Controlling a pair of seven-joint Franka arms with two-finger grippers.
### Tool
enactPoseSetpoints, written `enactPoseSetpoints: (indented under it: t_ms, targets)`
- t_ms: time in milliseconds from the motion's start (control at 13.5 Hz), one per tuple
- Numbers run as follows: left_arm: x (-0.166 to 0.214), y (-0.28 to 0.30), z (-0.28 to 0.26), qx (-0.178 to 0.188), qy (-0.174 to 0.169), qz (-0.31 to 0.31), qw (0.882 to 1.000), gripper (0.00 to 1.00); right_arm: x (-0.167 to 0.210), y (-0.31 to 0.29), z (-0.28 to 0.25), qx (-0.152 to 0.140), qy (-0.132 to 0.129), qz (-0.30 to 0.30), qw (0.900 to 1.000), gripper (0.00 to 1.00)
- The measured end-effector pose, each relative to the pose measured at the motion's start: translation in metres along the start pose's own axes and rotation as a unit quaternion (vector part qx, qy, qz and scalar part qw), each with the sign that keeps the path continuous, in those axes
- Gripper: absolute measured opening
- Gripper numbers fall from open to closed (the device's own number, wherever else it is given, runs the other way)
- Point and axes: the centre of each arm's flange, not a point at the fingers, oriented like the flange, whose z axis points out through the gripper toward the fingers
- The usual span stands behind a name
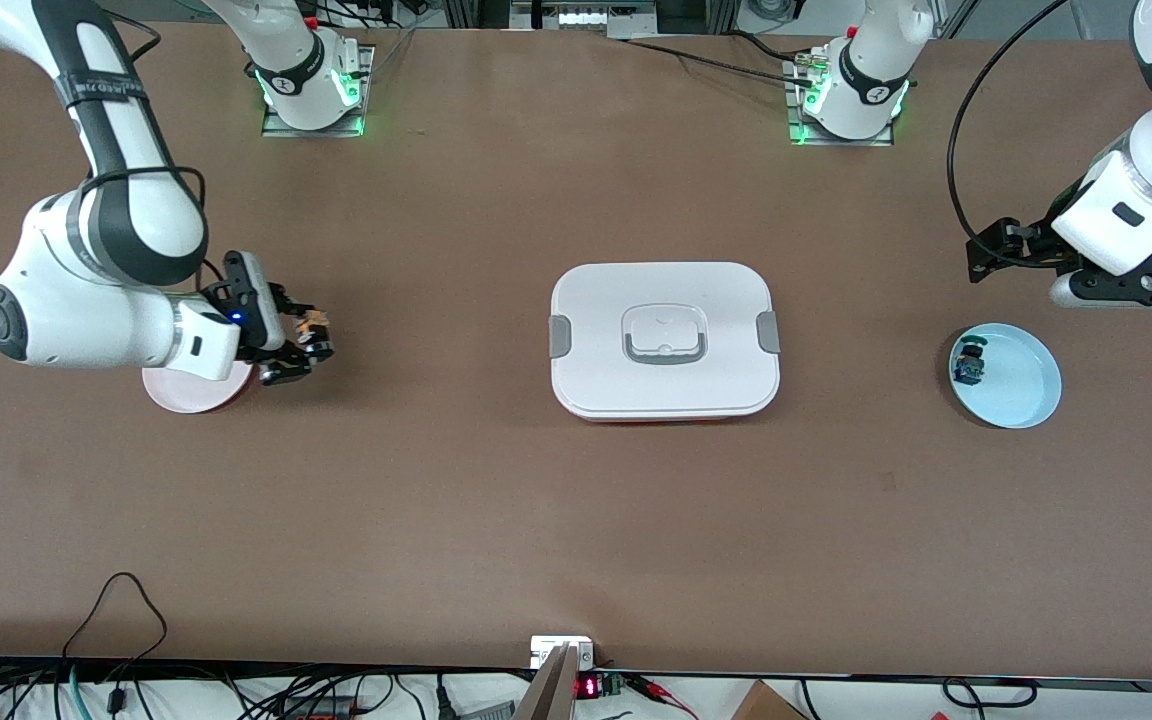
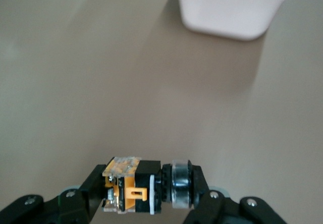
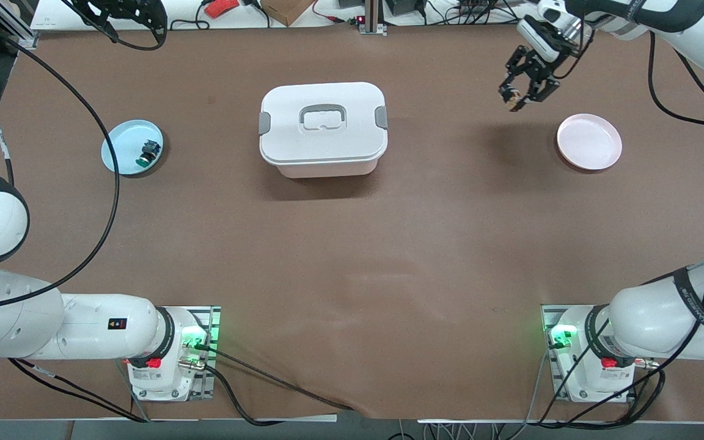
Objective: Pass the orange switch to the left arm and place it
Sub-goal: 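Lift the switch with the right gripper while the left gripper approaches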
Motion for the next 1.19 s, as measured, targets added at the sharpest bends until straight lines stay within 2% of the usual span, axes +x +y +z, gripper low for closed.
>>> enactPoseSetpoints:
  t_ms: [148, 223, 371, 445, 594, 742, 891, 1039, 1188]
  targets:
    - [0.000, 0.003, 0.000, -0.008, -0.001, 0.001, 1.000, 1.00, 0.022, 0.008, 0.013, -0.011, 0.072, 0.025, 0.997, 0.72]
    - [-0.001, 0.009, 0.000, -0.030, -0.003, 0.000, 1.000, 1.00, 0.030, 0.011, 0.022, -0.013, 0.110, 0.037, 0.993, 0.72]
    - [-0.003, 0.019, -0.001, -0.078, -0.013, -0.002, 0.997, 1.00, 0.050, 0.016, 0.039, -0.003, 0.159, 0.071, 0.985, 0.72]
    - [-0.005, 0.024, 0.000, -0.099, -0.023, -0.002, 0.995, 1.00, 0.067, 0.019, 0.046, 0.004, 0.178, 0.090, 0.980, 0.72]
    - [-0.011, 0.036, 0.001, -0.150, -0.051, -0.001, 0.987, 1.00, 0.114, 0.023, 0.057, 0.015, 0.243, 0.117, 0.963, 0.72]
    - [-0.016, 0.053, 0.006, -0.216, -0.092, 0.004, 0.972, 1.00, 0.156, 0.027, 0.064, 0.017, 0.310, 0.128, 0.942, 0.72]
    - [-0.015, 0.069, 0.017, -0.282, -0.131, 0.007, 0.950, 1.00, 0.184, 0.031, 0.069, 0.005, 0.342, 0.133, 0.930, 0.72]
    - [-0.006, 0.082, 0.038, -0.334, -0.169, 0.004, 0.928, 1.00, 0.213, 0.032, 0.076, -0.010, 0.374, 0.144, 0.916, 0.72]
    - [0.003, 0.095, 0.062, -0.387, -0.212, 0.001, 0.898, 1.00, 0.245, 0.031, 0.088, -0.015, 0.407, 0.157, 0.900, 0.72]
